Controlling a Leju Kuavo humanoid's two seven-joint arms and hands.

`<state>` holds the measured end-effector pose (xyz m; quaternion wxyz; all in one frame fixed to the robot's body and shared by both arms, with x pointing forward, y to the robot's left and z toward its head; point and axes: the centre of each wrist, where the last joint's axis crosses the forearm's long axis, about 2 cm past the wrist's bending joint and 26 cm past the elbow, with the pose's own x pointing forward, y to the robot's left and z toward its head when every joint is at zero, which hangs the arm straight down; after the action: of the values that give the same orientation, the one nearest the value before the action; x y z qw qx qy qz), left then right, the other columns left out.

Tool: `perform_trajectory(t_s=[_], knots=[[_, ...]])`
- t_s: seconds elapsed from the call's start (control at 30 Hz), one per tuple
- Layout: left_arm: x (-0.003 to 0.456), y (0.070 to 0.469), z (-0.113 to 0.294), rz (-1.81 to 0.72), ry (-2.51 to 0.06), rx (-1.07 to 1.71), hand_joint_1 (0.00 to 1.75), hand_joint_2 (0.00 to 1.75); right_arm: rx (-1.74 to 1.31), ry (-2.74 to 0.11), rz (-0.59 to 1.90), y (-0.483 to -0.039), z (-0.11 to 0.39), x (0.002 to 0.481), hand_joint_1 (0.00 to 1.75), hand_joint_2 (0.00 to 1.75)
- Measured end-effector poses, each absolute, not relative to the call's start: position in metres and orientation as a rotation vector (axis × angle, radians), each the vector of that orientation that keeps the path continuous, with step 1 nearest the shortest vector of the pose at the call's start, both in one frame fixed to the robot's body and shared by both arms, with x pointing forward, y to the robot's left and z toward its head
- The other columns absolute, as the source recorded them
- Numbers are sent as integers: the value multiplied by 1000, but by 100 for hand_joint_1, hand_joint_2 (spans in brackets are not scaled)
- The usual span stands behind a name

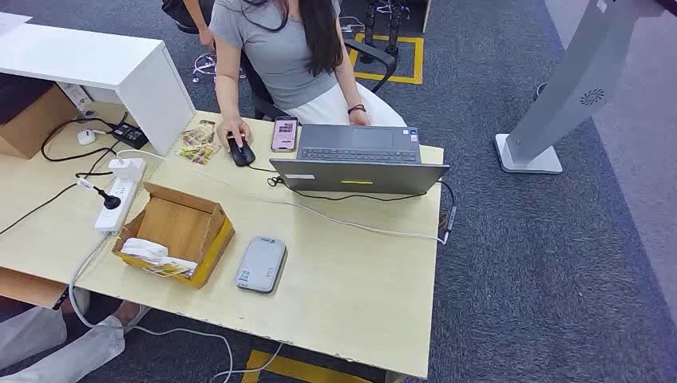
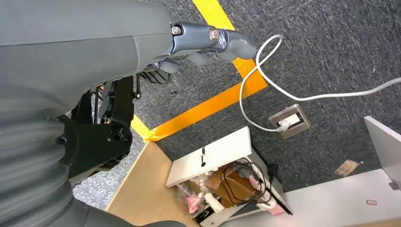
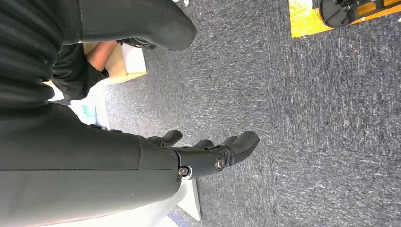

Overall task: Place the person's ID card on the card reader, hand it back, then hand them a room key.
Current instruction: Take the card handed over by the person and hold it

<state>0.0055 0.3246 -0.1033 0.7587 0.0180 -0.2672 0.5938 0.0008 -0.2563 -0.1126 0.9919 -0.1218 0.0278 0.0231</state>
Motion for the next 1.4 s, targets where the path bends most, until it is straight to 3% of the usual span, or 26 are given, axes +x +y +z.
perform_trajectory(t_s=[0.73,0.93,1.27,1.4], knots=[[6,321,-104,1280,-515,14,0,175,-246,52,60,-258,-113,1,0,175],[1,311,-109,1130,-288,72,0,175,-248,34,95,-260,-113,1,0,175],[2,307,-110,1053,-247,73,0,175,-252,28,109,-262,-113,2,0,175],[2,309,-111,773,-130,150,0,175,-248,25,123,-262,-113,2,0,175]])
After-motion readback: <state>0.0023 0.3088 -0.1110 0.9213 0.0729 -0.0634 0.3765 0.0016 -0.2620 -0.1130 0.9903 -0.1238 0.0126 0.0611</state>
